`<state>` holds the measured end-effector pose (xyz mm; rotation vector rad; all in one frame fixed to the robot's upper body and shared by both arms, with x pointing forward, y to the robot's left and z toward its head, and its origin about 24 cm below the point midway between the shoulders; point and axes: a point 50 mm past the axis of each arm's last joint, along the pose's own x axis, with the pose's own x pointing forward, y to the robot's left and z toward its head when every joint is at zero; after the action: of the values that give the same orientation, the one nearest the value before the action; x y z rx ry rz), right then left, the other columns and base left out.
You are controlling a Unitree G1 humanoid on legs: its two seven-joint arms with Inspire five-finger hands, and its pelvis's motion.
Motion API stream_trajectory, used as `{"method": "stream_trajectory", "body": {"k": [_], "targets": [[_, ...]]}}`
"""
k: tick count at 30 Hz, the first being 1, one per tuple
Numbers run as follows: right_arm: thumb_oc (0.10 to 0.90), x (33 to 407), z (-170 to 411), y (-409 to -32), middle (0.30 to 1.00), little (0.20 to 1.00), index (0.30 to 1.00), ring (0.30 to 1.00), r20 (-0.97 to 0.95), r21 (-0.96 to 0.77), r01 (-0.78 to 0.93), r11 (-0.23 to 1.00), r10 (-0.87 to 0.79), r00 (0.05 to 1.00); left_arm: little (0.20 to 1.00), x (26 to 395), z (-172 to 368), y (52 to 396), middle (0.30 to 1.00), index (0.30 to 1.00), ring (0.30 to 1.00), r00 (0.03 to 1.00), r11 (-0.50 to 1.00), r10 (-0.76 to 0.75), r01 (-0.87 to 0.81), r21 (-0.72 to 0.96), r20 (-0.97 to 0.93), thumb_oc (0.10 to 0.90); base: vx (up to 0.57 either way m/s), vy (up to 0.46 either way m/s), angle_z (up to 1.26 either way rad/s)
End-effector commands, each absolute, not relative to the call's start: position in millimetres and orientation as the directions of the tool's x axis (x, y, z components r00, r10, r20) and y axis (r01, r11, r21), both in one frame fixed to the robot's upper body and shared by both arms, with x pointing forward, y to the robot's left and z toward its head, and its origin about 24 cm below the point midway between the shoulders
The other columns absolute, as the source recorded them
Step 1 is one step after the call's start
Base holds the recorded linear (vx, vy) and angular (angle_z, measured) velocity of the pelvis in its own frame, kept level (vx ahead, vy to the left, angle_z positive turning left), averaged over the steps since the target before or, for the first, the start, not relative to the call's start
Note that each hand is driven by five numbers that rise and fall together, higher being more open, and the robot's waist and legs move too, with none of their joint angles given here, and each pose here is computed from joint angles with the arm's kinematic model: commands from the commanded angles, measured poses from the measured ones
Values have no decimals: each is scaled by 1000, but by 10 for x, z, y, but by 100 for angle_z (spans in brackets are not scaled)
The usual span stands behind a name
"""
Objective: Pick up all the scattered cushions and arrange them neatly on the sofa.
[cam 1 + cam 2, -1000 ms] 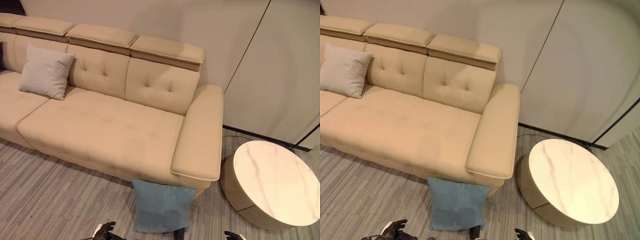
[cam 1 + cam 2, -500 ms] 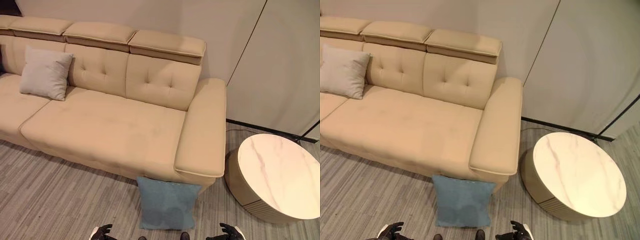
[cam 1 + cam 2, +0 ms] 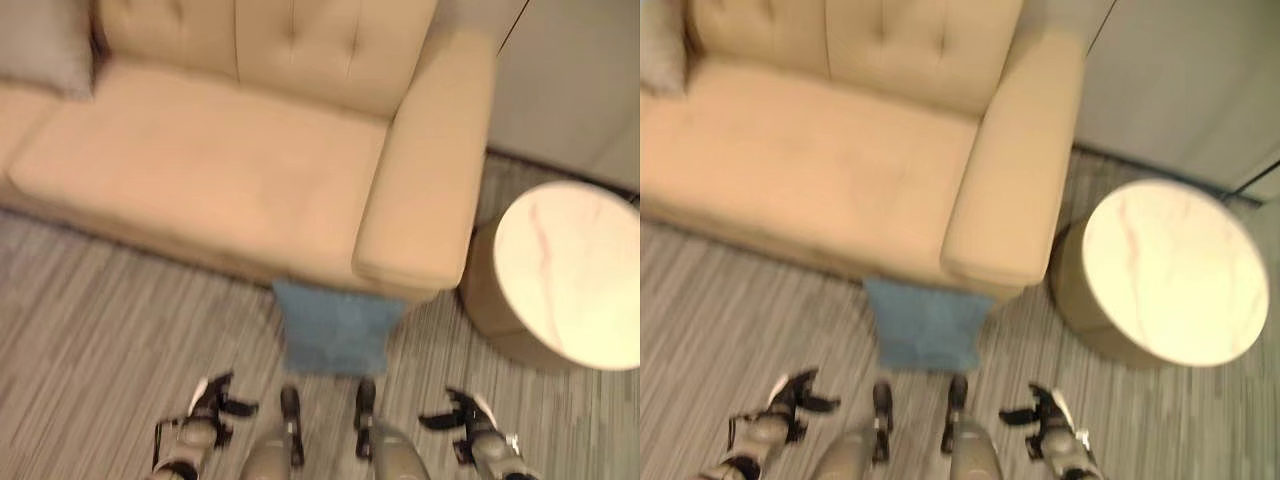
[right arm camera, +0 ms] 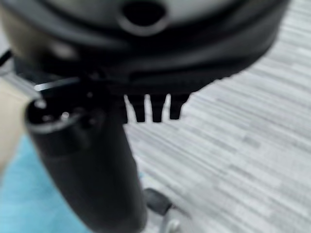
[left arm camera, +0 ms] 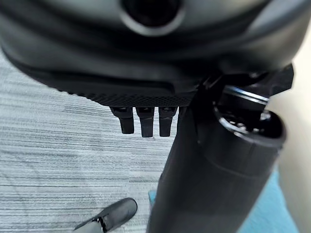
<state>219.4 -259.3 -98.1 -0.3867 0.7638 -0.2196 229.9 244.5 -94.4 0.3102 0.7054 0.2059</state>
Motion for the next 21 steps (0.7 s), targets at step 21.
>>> {"method": "stream_trajectory", "body": {"k": [21], "targets": [[800, 3789, 1437, -2274, 900, 900, 900, 900, 300, -252, 388, 887, -309, 902, 900, 3727, 1018, 2227, 900, 900, 900, 949, 947, 288, -302, 107, 126, 800, -53, -21, 3]]}}
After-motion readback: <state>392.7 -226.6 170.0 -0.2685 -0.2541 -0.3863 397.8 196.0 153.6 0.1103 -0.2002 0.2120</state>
